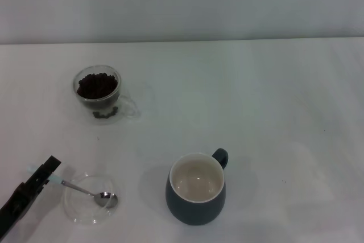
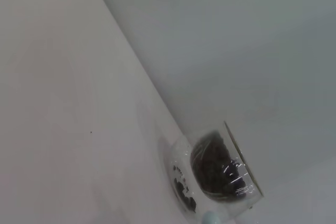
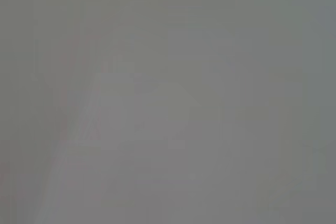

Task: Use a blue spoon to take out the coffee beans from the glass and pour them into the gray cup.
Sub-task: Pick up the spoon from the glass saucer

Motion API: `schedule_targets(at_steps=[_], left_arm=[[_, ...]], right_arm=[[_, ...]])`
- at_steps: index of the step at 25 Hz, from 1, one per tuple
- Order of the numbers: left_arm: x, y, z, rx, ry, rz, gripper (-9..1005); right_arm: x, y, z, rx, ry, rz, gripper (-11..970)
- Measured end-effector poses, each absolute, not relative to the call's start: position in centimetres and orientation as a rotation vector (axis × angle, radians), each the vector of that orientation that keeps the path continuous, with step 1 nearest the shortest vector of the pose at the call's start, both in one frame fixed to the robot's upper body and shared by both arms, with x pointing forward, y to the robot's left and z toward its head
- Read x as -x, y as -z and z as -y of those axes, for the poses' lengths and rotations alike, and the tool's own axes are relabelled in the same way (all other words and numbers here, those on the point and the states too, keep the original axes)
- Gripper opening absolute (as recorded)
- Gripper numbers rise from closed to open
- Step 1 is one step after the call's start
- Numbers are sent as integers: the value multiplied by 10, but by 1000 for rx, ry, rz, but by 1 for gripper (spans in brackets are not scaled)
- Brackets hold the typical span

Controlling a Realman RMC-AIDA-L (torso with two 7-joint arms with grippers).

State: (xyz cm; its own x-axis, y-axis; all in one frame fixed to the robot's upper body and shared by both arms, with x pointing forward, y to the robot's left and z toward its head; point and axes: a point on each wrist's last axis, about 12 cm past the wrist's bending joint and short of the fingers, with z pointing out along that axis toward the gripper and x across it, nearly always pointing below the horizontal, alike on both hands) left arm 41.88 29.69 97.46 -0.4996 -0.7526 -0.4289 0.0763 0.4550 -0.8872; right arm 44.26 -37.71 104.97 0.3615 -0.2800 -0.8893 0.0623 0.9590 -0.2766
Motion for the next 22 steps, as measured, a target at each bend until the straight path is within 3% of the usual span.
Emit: schedule_targets(at_steps=[6, 22], left_arm=[[-423, -976, -296, 556, 1176, -1818, 615], [-424, -974, -296, 558, 1169, -1847, 578]], right_arm=[[-442, -1050, 377, 207, 220, -1182, 486], [-441, -1049, 376, 211, 213, -1184, 487]])
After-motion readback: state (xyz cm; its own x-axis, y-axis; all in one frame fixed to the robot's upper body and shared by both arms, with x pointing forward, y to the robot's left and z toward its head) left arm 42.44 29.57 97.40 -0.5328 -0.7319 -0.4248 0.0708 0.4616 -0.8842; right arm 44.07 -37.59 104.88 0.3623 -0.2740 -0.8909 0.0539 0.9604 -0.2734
